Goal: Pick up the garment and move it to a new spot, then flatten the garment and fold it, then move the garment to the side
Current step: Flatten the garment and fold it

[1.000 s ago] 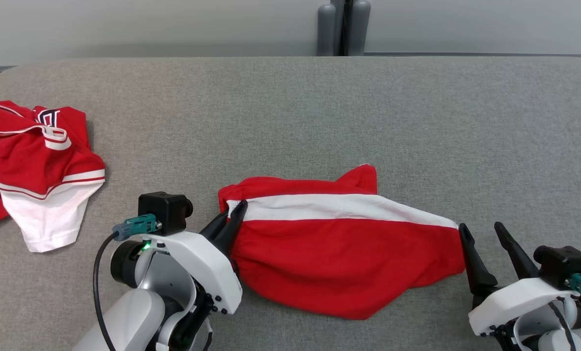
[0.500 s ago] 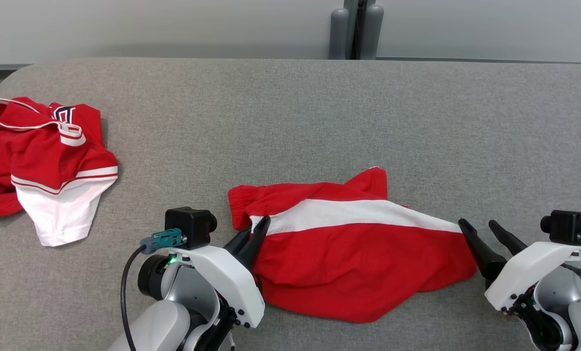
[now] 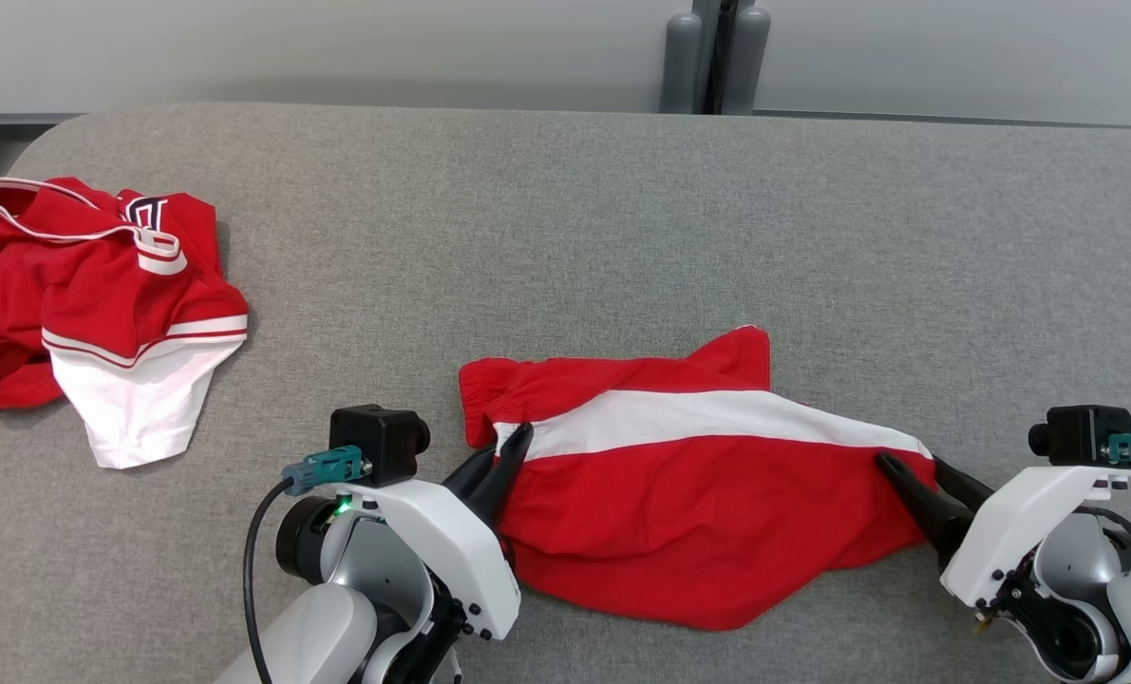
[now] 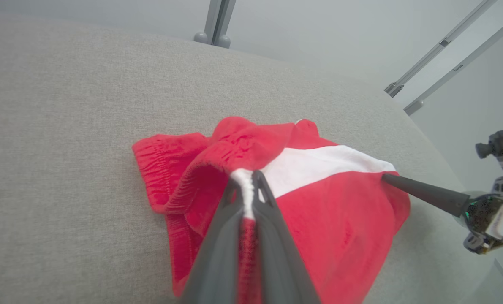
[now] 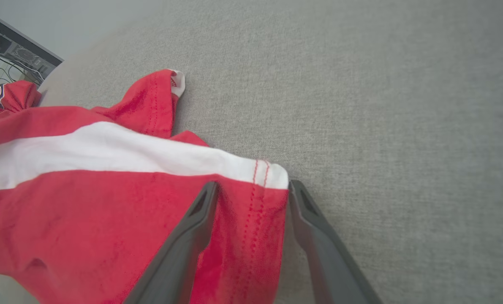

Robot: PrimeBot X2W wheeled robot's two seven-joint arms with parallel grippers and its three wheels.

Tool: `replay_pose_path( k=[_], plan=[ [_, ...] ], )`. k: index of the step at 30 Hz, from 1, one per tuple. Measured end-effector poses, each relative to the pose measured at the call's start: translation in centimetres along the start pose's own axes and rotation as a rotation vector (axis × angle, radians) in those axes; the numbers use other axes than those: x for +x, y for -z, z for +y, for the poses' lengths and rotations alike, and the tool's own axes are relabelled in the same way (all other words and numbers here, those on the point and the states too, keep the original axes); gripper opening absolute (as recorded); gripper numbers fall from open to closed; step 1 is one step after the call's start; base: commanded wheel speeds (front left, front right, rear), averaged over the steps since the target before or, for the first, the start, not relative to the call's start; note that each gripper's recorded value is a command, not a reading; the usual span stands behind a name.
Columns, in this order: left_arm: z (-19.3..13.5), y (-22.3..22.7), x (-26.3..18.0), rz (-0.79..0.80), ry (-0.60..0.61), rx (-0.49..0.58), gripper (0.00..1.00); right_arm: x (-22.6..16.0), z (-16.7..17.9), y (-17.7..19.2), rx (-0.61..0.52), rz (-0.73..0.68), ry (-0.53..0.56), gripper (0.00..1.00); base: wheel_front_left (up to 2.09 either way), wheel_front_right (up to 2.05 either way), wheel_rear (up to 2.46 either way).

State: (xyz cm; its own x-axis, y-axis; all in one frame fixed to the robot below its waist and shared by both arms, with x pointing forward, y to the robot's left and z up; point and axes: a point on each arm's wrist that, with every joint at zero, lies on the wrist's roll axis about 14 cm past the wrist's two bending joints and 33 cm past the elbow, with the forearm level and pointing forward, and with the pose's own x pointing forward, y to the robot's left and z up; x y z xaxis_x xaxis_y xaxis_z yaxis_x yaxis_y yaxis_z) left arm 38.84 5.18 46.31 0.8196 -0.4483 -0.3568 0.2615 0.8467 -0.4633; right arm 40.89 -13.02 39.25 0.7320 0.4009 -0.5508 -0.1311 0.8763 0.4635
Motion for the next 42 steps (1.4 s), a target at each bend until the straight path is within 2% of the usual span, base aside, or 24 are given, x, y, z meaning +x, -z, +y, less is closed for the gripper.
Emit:
replay_pose_path(
  k=[3,10,11,13,14,15,17,18,23,32,42],
  plan=[
    [0.0,0.0,0.0,0.001,0.000,0.002,0.00,0.2,0.4,-0.3,0.016,-0.017,-0.015,0.89,0.00,0.00,0.00],
    [0.1,0.1,-0.1,0.006,-0.002,0.003,0.00,0.7,0.9,-1.0,0.031,-0.038,-0.042,0.89,0.00,0.00,0.00],
    [0.1,0.1,-0.1,0.006,-0.002,0.003,0.00,0.8,1.0,-0.9,0.029,-0.034,-0.044,0.83,0.00,0.00,0.00],
    [0.1,0.1,-0.2,0.006,-0.003,0.002,0.00,0.9,1.2,-0.5,0.027,-0.020,-0.052,0.54,0.00,0.00,0.00],
    [0.1,0.2,-0.2,0.007,-0.004,0.002,0.00,1.0,1.3,-0.5,0.029,-0.022,-0.054,0.47,0.00,0.00,0.00],
    [0.2,0.2,-0.2,0.008,-0.005,0.001,0.00,1.1,1.4,-0.5,0.028,-0.022,-0.057,0.44,0.00,0.00,0.00],
    [0.3,0.2,-0.1,0.009,-0.007,0.001,0.00,1.3,1.6,-0.8,0.022,-0.033,-0.065,0.19,0.00,0.00,0.00],
    [0.3,0.2,-0.1,0.010,-0.008,0.001,0.00,1.3,1.6,-0.9,0.019,-0.036,-0.067,0.00,0.00,0.00,0.00],
    [0.4,0.2,0.0,0.012,-0.011,-0.003,0.00,1.3,1.6,-1.2,0.008,-0.048,-0.076,0.00,0.00,0.00,0.00],
    [0.1,-1.9,0.2,-0.068,0.002,-0.051,0.00,-0.2,2.9,-6.7,0.010,-0.254,-0.129,0.00,0.00,0.00,0.00],
    [-2.1,-10.4,2.0,-0.200,0.105,-0.058,0.00,-2.5,5.5,-14.8,-0.104,-0.458,-0.177,0.00,0.00,0.00,0.00]
  ],
)
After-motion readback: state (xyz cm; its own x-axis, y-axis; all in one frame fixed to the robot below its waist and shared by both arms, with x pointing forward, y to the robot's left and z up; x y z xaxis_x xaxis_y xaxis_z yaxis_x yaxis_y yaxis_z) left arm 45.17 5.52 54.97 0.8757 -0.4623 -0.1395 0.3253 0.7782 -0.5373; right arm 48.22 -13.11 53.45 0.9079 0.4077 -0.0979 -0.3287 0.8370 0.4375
